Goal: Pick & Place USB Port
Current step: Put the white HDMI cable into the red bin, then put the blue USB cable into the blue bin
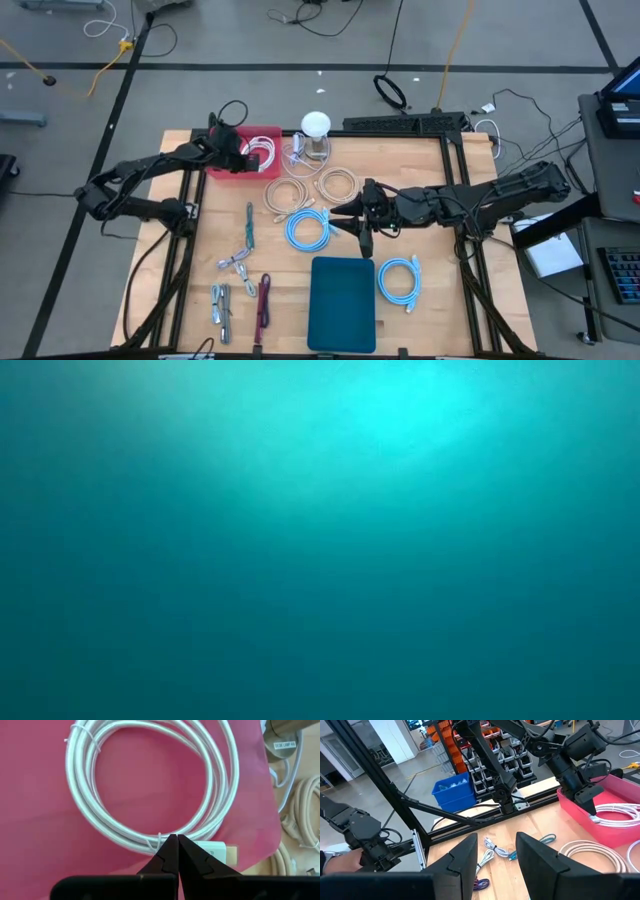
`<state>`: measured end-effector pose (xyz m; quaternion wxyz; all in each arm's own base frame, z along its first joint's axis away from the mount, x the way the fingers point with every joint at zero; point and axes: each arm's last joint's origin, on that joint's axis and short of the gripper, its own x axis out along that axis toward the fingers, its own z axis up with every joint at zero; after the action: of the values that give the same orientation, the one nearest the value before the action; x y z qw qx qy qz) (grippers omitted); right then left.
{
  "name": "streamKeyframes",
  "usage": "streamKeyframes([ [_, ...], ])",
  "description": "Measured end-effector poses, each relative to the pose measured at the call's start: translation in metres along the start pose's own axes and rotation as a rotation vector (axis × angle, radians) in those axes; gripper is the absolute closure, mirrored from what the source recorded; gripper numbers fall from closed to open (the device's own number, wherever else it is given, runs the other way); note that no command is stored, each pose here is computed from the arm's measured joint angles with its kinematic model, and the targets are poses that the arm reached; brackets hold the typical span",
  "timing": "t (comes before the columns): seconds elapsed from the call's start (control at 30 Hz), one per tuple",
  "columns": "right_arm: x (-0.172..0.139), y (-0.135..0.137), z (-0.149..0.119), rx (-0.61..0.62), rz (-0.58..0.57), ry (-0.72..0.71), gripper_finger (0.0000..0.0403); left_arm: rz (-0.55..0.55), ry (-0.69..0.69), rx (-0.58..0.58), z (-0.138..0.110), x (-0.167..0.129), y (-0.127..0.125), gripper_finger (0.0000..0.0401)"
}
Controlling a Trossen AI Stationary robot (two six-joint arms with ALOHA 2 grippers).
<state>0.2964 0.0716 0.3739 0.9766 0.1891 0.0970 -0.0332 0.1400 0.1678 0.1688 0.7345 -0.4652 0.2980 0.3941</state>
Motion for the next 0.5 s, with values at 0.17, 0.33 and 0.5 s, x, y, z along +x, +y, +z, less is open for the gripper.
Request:
streamKeyframes([
  [0.17, 0.0, 0.0, 0.0, -0.001, -0.001, 0.002, 0.0273, -0.004, -0.007, 0.009, 0.001, 0.0, 0.0, 0.0401],
  [0.33, 0.0, 0.0, 0.0, 0.0, -0.001, 0.002, 0.0273, -0.063, -0.137, 0.069, 0.021, -0.025, -0.017, 0.0401],
  [0.5, 0.0, 0.0, 0.0, 0.0, 0.0, 0.0, 0.0273, -0.202, -0.295, 0.125, 0.047, -0.077, -0.045, 0.0401],
])
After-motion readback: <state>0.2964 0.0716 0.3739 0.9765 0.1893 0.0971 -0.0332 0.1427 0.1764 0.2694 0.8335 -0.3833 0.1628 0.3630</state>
